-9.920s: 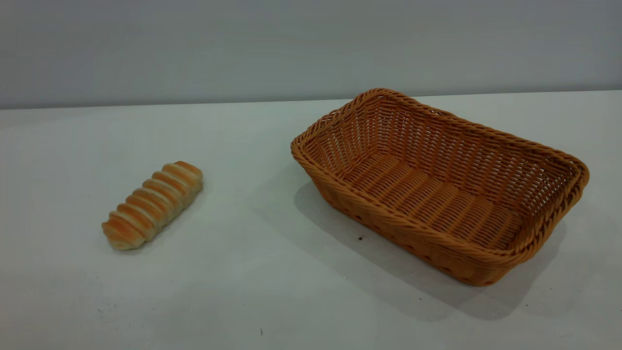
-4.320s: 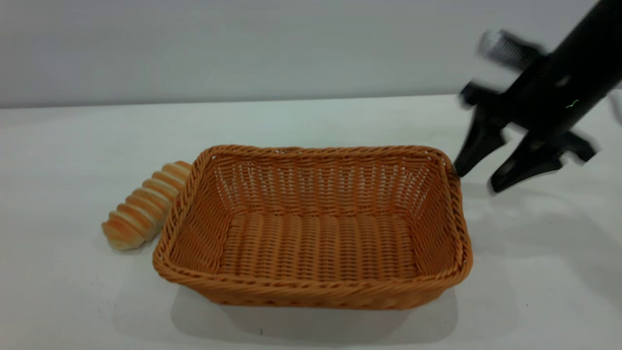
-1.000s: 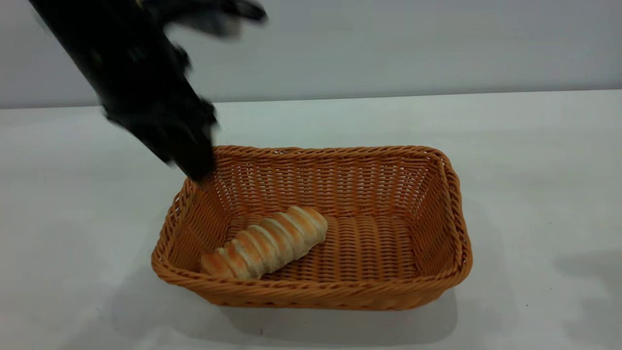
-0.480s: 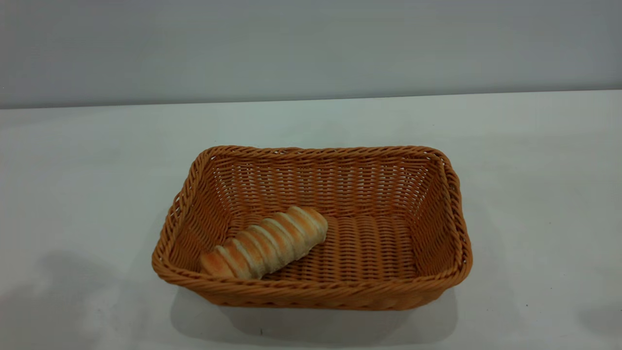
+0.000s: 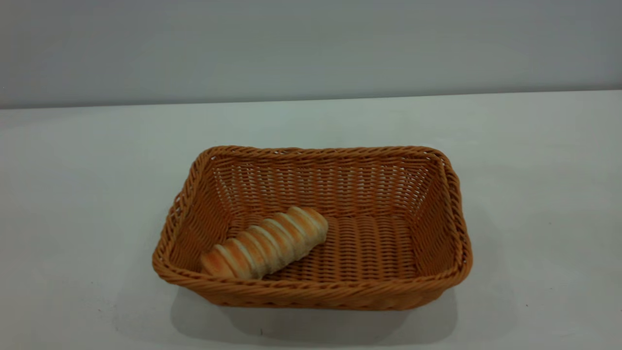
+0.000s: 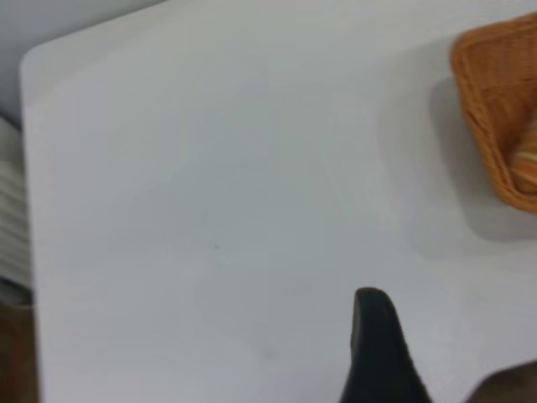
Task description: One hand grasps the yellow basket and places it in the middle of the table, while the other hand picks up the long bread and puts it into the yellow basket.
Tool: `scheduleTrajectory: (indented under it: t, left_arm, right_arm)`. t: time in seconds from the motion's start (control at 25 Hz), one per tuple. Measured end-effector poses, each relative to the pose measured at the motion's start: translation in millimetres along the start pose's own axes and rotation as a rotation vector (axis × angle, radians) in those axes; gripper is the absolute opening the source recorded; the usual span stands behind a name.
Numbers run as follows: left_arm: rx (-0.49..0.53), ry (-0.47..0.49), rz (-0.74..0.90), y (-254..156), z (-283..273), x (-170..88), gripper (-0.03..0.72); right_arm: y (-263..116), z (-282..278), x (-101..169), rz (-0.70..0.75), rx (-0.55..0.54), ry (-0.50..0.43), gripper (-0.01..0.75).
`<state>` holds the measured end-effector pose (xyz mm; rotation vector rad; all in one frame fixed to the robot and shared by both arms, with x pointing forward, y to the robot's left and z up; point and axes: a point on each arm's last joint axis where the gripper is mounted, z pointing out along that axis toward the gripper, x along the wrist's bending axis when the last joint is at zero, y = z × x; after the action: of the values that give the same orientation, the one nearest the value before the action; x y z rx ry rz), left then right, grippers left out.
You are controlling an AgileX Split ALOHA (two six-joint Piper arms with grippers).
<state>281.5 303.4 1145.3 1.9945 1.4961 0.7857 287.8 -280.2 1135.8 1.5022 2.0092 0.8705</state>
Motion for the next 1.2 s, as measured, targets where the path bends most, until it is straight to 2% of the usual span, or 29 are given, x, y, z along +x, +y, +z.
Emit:
scheduleTrajectory:
  t: [0.24,0.44,0.6,0.88,1.2]
  left_arm:
    - [-0.038,-0.091,-0.074,-60.6,7.9,-11.2,0.513]
    - [-0.039,-0.096,-0.079,-90.2,22.1,-14.9,0.513]
    - [-0.016,-0.097,-0.077,-104.2,35.4,-17.7,0.513]
    - [-0.007,-0.135,-0.086,-107.6,43.7,-22.8,0.513]
    - [-0.002,-0.147,-0.088,-108.1,44.8,-24.1,0.513]
  right_arm:
    - [-34.1,-22.8,17.0,-0.021,-0.154,0.029,0.486]
    - [-77.1,-1.2,21.1,-0.019,-0.141,0.032,0.486]
    - [-102.8,15.5,18.2,-0.035,-0.118,-0.016,0.486]
    - [-108.1,17.7,9.2,-0.069,-0.168,-0.134,0.486]
    - [-109.4,23.0,7.6,-0.069,-0.165,-0.142,0.486]
